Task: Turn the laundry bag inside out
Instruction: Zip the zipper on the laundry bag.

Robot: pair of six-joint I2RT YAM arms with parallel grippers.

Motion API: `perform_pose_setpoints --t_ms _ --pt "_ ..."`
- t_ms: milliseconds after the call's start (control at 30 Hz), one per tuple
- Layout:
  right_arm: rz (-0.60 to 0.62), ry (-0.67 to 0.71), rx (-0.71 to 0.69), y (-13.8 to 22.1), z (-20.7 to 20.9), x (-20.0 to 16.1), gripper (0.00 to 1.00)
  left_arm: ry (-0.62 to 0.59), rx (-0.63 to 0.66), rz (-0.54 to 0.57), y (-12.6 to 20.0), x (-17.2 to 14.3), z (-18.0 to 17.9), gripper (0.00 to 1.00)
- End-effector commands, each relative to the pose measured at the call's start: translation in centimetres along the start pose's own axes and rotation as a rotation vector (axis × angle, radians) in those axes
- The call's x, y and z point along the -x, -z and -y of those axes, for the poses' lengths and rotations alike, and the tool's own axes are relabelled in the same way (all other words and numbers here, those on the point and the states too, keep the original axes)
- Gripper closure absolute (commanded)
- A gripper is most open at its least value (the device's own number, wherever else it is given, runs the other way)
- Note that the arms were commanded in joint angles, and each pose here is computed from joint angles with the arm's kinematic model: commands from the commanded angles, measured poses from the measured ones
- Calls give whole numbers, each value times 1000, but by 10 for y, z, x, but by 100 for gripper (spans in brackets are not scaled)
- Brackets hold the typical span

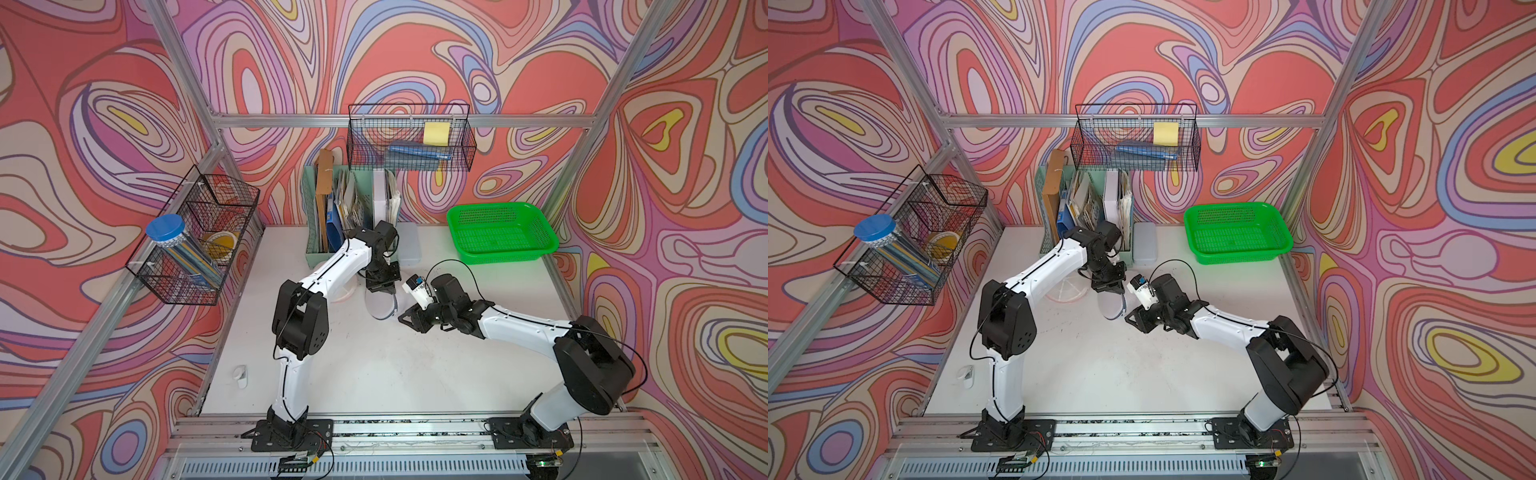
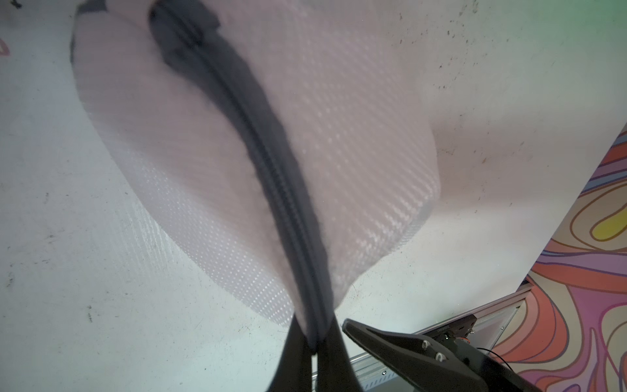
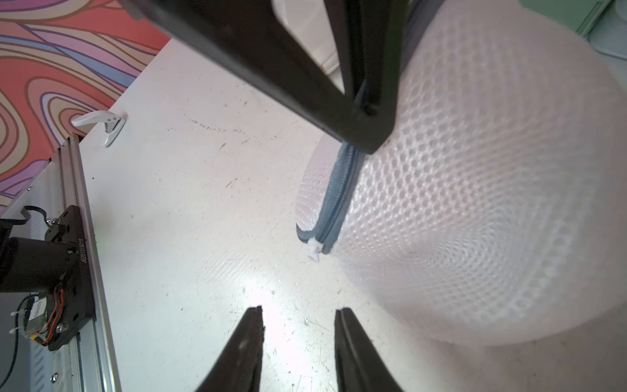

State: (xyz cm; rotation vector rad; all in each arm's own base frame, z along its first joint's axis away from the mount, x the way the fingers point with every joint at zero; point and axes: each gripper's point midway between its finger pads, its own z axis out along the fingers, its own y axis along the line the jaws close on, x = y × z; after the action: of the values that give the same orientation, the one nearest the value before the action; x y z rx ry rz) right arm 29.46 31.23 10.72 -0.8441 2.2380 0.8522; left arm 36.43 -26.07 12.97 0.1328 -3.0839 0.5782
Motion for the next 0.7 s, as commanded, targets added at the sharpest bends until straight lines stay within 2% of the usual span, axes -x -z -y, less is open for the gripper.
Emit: perform_pose_setpoints --t_ms 0,267,667 --pt "36 -4 36 -4 -4 15 65 5 4 -17 2 -6 1 100" --pt "4 -26 21 -21 6 13 71 22 -2 -22 1 -6 1 100" --pt "15 -56 9 -29 11 14 72 40 -18 -28 -1 -6 3 100"
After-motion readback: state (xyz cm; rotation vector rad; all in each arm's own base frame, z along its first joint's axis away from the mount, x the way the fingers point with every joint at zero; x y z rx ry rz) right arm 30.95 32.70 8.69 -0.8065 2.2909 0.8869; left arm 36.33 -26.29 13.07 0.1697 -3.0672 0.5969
